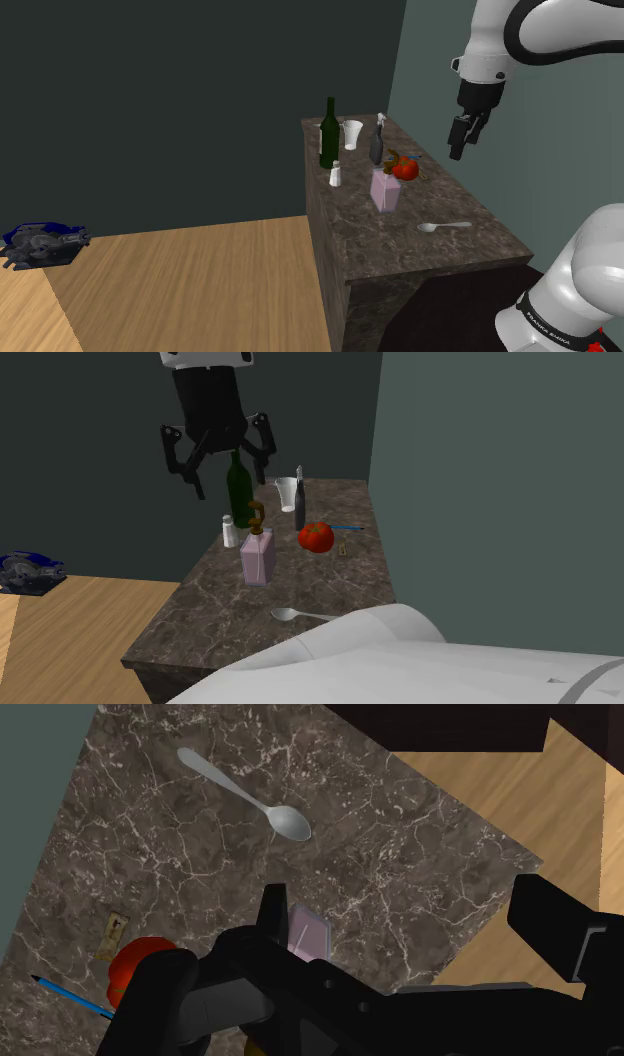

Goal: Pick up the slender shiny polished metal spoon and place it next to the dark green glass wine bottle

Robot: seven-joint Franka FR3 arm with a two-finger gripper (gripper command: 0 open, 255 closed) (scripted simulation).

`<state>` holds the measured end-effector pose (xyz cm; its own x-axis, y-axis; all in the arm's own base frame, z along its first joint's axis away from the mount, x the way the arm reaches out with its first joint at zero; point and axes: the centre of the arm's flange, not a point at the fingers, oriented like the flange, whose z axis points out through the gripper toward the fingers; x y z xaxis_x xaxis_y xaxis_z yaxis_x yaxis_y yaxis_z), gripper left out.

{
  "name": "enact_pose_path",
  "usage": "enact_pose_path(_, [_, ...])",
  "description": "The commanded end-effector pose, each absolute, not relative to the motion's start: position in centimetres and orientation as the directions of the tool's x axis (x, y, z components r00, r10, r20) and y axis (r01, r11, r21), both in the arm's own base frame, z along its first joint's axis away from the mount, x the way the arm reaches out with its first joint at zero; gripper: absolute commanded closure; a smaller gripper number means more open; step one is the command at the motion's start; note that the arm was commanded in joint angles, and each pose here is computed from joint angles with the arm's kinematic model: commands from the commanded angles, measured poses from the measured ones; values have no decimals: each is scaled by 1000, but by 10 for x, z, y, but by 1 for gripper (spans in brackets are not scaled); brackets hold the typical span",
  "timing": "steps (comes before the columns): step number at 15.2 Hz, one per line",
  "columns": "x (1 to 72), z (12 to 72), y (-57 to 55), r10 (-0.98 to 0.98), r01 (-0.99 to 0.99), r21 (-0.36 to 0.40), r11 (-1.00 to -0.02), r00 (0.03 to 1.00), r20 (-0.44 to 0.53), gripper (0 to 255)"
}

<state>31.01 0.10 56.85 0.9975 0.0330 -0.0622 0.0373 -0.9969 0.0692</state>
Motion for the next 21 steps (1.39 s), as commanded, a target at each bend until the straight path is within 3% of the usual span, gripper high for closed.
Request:
enact_pose_path(1, [310,568,1,33,37,69,-997,998,-62,0])
enact_pose_path(11, [305,446,-41,315,328,104,-939,941,-120,0])
enact_pose_path(21, [307,326,-89,566,590,121,-798,803,-185,0])
